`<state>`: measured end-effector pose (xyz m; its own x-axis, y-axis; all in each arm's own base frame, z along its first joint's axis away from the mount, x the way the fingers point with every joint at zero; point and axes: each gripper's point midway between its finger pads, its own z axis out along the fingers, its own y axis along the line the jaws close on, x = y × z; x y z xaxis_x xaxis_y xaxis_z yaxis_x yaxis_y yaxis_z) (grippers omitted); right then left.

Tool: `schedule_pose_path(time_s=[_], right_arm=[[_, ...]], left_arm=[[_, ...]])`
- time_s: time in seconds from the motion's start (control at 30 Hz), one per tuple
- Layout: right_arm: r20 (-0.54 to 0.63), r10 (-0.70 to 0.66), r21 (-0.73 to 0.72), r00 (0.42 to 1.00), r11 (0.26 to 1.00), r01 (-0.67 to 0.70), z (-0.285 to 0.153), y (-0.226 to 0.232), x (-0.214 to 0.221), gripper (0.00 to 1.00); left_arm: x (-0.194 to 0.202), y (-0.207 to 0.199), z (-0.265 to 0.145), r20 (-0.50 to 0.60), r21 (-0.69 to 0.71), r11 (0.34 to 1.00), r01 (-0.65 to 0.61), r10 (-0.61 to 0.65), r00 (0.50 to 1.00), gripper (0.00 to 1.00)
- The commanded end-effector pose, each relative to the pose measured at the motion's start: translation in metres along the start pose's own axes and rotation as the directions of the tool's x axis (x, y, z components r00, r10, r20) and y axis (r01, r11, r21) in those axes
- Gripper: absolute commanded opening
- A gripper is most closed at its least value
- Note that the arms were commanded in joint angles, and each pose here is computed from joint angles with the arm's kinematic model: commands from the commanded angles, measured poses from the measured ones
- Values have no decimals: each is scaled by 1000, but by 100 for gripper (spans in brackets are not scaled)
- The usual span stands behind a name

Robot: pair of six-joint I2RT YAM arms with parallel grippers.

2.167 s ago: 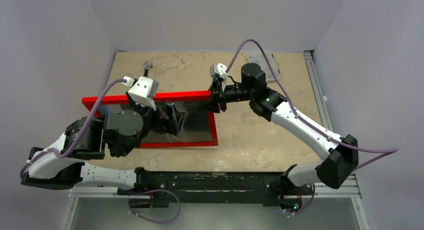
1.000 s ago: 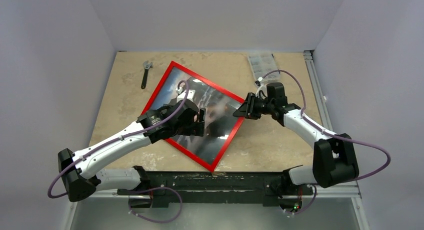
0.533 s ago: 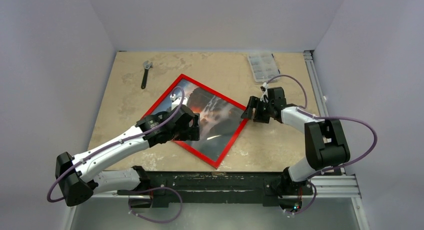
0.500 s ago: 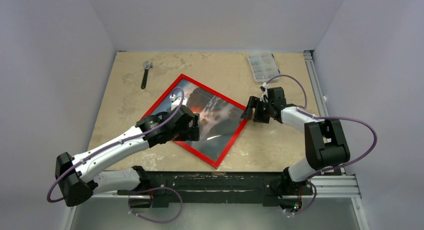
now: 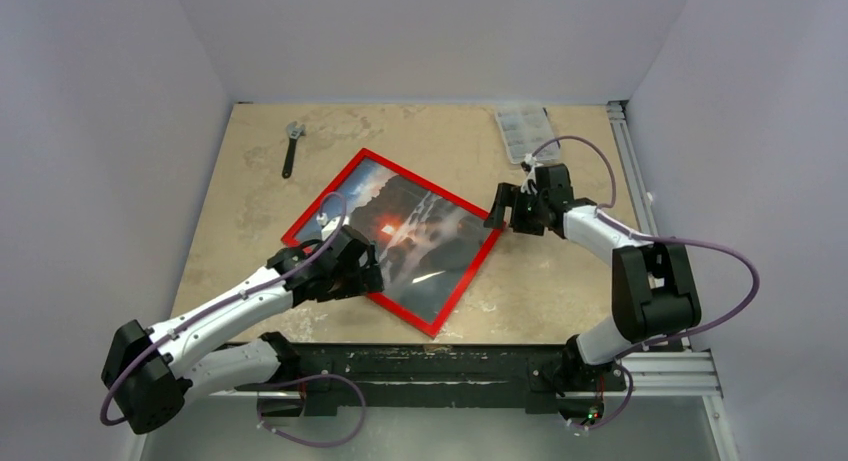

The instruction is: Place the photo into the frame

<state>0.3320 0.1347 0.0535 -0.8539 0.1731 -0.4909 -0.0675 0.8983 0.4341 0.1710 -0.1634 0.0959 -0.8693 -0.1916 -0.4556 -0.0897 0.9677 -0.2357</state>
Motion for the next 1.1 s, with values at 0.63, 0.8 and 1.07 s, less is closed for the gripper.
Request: schedule_pose_path(time_s=[0.63, 0.8, 1.07], right_arm=[[-70, -28, -159, 997, 987, 16, 55, 49, -57, 91], [-139, 9, -242, 990, 969, -43, 56, 61, -32, 90], [-224, 24, -312, 974, 945, -95, 23, 63, 27, 89]], left_arm=[[-8, 17, 51, -56, 271, 826, 494, -499, 865, 94], [-22, 12, 57, -49, 243, 846, 475, -479, 877, 93], [-33, -9, 68, -111, 267, 872, 410, -394, 912, 93]])
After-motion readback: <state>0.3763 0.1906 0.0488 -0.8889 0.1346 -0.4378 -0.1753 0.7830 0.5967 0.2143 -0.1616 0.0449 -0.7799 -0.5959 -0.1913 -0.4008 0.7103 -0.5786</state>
